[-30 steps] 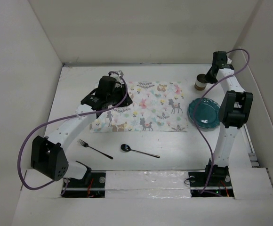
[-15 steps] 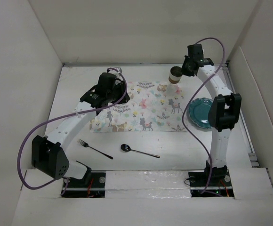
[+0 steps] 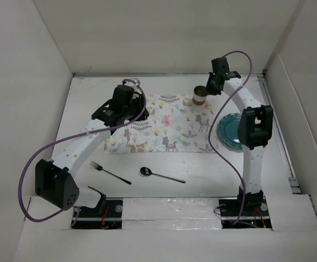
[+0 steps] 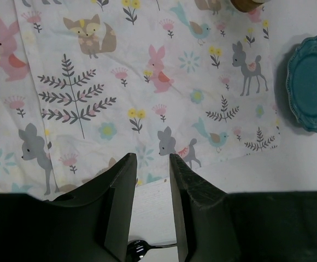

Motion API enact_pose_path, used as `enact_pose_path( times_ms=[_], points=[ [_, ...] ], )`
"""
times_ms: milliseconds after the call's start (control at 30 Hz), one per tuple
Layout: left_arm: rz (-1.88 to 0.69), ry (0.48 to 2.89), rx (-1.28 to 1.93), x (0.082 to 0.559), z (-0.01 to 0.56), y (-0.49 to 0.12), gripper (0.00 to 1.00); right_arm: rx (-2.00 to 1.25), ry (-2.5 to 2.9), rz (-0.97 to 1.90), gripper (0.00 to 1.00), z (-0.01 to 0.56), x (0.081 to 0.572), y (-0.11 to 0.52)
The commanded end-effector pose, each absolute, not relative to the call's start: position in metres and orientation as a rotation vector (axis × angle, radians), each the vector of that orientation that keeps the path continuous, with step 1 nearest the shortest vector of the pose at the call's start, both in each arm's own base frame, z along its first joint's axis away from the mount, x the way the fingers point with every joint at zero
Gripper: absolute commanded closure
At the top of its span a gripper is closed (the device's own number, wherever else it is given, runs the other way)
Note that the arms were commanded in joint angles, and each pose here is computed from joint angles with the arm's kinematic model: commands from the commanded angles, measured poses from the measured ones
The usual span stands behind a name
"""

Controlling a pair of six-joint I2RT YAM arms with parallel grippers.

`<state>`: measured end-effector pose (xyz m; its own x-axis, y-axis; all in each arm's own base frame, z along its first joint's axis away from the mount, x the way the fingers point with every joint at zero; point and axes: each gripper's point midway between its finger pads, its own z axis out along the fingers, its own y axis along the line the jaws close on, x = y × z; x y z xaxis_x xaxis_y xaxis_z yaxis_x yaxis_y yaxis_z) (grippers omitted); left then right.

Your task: Set the dinner table for one person

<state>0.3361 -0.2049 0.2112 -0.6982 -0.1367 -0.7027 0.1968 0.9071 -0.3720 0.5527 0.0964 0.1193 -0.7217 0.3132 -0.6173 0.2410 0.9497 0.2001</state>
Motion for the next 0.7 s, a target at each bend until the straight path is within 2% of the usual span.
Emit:
enact_pose_path(
  times_ms=[0, 167, 367, 400, 533, 567, 667],
  points=[
    [-0.543, 2.238, 0.042, 0.333, 0.224, -0.199, 0.72, 0.392, 2.403, 0.17, 1.0, 0.116, 0.557, 0.101],
    [-0.545, 2.235, 0.04, 0.333, 0.224, -0.2, 0.72, 0.401, 2.412, 0.167, 1.0, 0.111, 0.556, 0.1],
    [-0.541, 2.242, 0.042, 0.332, 0.22, -0.199, 0.72, 0.411, 2.397, 0.165, 0.77, 0.117, 0.556, 0.099],
    [-0.54, 2.242, 0.043, 0.332, 0.22, -0.199, 0.72, 0.412, 2.395, 0.168, 0.68, 0.119, 0.556, 0.1],
    [-0.55, 2.227, 0.058, 0.333, 0.227, -0.2, 0.72, 0.375, 2.349, 0.292, 0.46, 0.15, 0.556, 0.104],
    [-0.549, 2.225, 0.064, 0.333, 0.23, -0.201, 0.72, 0.369, 2.295, 0.347, 0.41, 0.181, 0.553, 0.097],
    [-0.555, 2.209, 0.084, 0.334, 0.239, -0.202, 0.72, 0.422, 2.227, 0.369, 0.38, 0.21, 0.541, 0.077]
  ],
)
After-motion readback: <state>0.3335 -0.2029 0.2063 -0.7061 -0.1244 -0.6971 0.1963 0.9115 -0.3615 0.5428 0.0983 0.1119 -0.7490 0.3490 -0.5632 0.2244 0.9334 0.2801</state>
